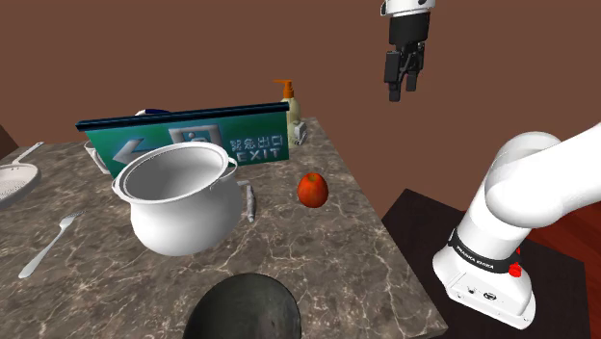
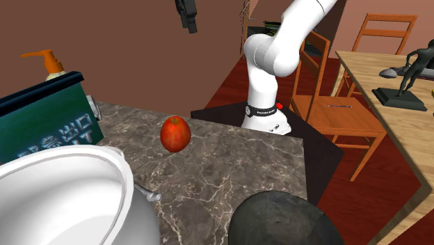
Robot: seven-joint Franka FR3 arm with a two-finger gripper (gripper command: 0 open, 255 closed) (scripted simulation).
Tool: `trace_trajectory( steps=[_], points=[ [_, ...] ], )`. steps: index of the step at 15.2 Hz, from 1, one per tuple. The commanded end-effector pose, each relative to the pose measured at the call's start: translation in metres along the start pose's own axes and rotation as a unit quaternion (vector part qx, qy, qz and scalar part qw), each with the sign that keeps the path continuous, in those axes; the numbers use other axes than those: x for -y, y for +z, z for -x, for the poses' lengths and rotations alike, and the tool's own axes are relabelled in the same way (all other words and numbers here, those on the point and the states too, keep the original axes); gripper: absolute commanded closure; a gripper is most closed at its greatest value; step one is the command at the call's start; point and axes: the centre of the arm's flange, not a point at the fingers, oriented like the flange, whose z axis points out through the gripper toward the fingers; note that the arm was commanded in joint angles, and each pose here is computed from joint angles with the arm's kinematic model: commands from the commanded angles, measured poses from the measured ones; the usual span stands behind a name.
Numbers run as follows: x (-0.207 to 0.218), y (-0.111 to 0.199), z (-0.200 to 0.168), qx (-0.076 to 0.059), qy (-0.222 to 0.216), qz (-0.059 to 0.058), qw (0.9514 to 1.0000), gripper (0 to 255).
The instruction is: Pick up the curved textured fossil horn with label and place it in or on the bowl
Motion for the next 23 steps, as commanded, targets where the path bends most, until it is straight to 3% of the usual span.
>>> trace_trajectory(
  steps=[1, 6, 9, 12, 17, 20, 23],
  points=[
    [0.000, 0.000, 0.000, 0.000, 0.000, 0.000, 1.0000, 0],
    [0.001, 0.054, -0.018, -0.056, -0.042, -0.063, 0.9956, 0],
    [0.005, 0.086, -0.031, -0.089, -0.067, -0.100, 0.9887, 0],
    [0.013, 0.116, -0.047, -0.122, -0.091, -0.137, 0.9787, 0],
    [0.032, 0.162, -0.075, -0.176, -0.132, -0.198, 0.9552, 0],
    [0.047, 0.186, -0.094, -0.208, -0.155, -0.233, 0.9370, 0],
    [0.065, 0.208, -0.113, -0.239, -0.179, -0.268, 0.9159, 0]
  ],
)
